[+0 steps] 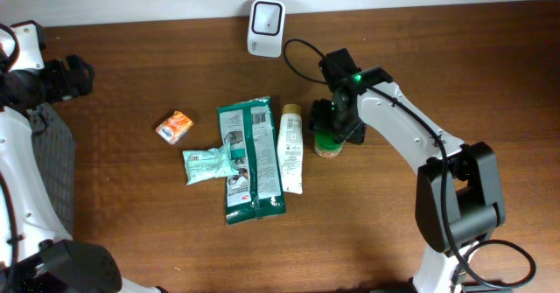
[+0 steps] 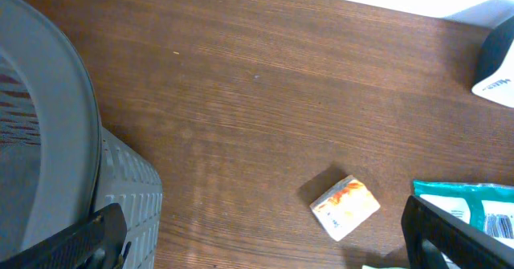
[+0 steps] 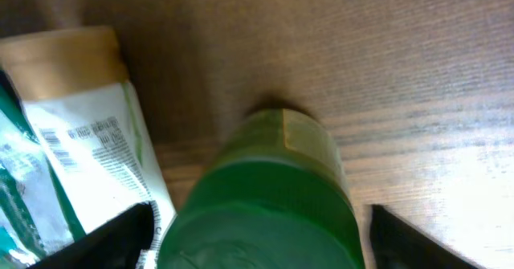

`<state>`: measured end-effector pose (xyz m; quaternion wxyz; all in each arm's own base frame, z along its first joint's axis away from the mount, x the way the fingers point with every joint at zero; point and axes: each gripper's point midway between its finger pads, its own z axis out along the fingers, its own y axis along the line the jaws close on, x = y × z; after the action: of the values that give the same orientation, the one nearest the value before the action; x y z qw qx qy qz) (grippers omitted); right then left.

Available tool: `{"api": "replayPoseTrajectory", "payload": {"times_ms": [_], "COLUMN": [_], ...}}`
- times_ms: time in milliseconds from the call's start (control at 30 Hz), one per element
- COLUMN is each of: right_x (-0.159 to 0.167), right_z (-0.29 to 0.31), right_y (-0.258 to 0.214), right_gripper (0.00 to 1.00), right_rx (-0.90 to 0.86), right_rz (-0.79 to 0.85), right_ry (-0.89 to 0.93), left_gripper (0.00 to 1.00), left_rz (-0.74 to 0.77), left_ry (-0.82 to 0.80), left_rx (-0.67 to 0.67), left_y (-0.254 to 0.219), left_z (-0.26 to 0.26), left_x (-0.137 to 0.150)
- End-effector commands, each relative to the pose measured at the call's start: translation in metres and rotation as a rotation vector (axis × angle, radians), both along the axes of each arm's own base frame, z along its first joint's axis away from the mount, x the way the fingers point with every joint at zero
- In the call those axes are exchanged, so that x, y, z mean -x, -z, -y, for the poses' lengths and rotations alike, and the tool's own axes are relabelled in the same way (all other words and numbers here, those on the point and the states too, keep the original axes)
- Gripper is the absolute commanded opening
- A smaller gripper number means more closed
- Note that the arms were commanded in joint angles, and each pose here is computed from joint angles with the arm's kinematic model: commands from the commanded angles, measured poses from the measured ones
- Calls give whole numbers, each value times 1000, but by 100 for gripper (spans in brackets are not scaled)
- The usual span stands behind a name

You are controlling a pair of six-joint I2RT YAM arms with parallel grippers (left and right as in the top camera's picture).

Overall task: Scan the item barcode
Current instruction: 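Move the right gripper over the green-lidded jar and grasp it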

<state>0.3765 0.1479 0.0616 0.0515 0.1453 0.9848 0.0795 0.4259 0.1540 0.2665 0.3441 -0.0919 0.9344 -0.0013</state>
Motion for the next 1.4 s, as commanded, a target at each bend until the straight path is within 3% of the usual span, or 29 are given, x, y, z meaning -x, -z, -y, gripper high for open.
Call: {"api": "replayPoseTrajectory", "payload": {"times_ms": [0, 100, 200, 367, 567, 633, 667, 700, 800, 933, 1133, 1167, 1200, 1367], "right_x": [4, 2, 2, 0, 7, 7, 7, 1, -22, -36, -29, -29, -28, -11], "right_z": [3, 2, 2, -2, -1, -2, -3, -4, -5, 9, 3, 3, 3, 7], "right_y": [5, -1, -12, -22, -13, -9, -7, -6, -10, -15, -14, -13, -13, -5], "right_gripper": [65, 55, 51, 47, 45, 46, 51, 98, 98, 98, 99, 87, 83, 83], "right_rx": [36, 50, 78, 144, 177, 169, 161, 161, 176, 75, -5, -6, -16, -41], "right_rz": [-5, 19, 41, 150, 197, 194, 190, 194, 235, 175, 147, 144, 129, 23], "right_ry": [-91, -247, -474, -1192, -1674, -1673, -1659, -1541, -1237, -563, -529, -526, -464, -262], "left_gripper": [99, 99, 99, 99, 99, 99, 99, 99, 99, 99, 99, 99, 99, 99], "left_rz": [20, 20, 20, 20, 20, 20, 20, 20, 20, 20, 20, 20, 20, 20], "left_ry": [-15, -15, -15, -15, -15, -15, -15, -15, -15, -15, -15, -15, -16, -15], "left_rx": [-3, -3, -3, -3, -3, -3, -3, -3, -3, -3, -3, -3, -3, -3], "left_y": [-8, -8, -8, -8, -8, -8, -8, -8, -8, -8, -8, -8, -8, -8], "left_z": [-4, -4, -4, -4, -4, -4, -4, -4, -4, -4, -4, -4, -4, -4], "left_x": [0, 0, 0, 0, 0, 0, 0, 0, 0, 0, 0, 0, 0, 0]}}
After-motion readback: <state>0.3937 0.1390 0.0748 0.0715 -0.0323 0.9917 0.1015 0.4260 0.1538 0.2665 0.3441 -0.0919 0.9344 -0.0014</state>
